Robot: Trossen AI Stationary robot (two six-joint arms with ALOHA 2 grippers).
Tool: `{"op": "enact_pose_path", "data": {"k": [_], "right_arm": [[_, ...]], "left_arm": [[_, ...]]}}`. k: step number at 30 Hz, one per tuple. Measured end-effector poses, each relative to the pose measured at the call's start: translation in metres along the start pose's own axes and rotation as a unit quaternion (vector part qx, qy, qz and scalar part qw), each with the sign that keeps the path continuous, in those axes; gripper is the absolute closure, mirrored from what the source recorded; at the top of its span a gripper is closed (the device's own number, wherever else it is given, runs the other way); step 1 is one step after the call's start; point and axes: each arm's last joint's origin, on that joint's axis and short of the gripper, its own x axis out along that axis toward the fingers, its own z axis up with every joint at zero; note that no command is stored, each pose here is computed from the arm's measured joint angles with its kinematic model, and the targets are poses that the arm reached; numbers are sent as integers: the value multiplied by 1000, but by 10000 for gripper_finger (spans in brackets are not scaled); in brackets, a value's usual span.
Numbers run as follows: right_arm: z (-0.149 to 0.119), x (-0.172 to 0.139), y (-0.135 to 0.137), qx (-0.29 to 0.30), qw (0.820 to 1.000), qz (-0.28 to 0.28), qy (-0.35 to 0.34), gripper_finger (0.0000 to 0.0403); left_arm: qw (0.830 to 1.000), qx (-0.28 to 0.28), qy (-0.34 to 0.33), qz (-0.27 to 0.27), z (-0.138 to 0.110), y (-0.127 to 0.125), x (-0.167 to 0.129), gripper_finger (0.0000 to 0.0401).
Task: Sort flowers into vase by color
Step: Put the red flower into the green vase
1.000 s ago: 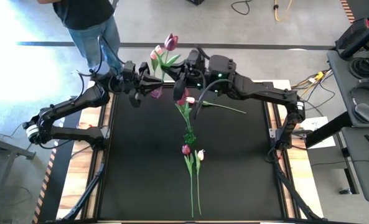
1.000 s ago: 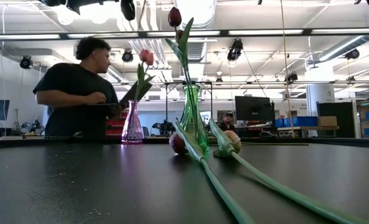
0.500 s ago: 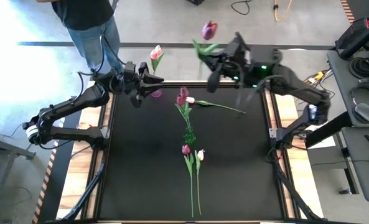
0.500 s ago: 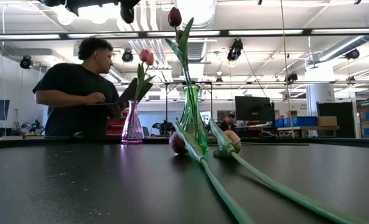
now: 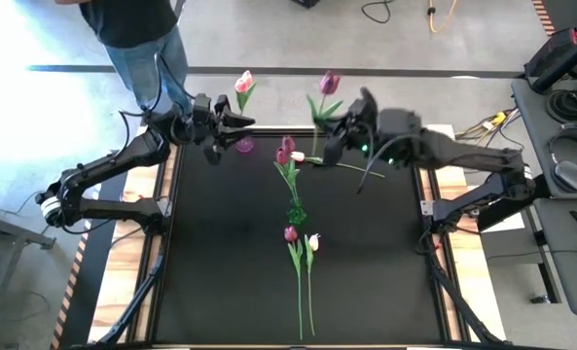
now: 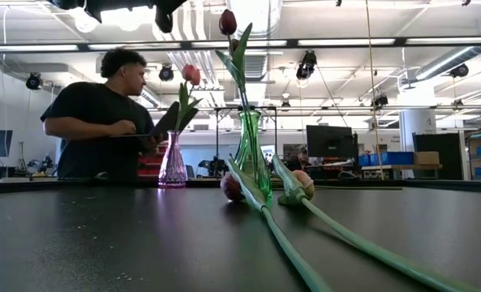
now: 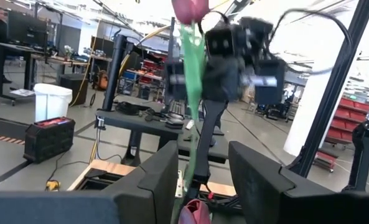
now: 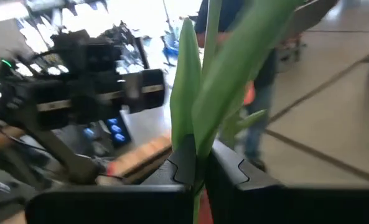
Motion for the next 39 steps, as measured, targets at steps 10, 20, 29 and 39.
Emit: {"op": "enact_pose_path", "data": {"k": [10, 20, 29, 39], "right_arm": [[-67, 5, 22, 58, 998, 28, -9, 390], [-101, 6, 22, 37, 999, 16, 6, 390], [-123, 10, 17, 35, 999, 18, 2, 390], [-143, 23, 20, 13, 999, 16, 34, 390]], "left_arm": [[1000, 1, -2, 17, 2, 6, -5, 272], [1000, -2, 7, 25, 1, 9, -6, 272], [1000, -4, 10, 27, 0, 9, -7, 272], [999, -2, 8, 40, 2, 13, -12, 272]]}}
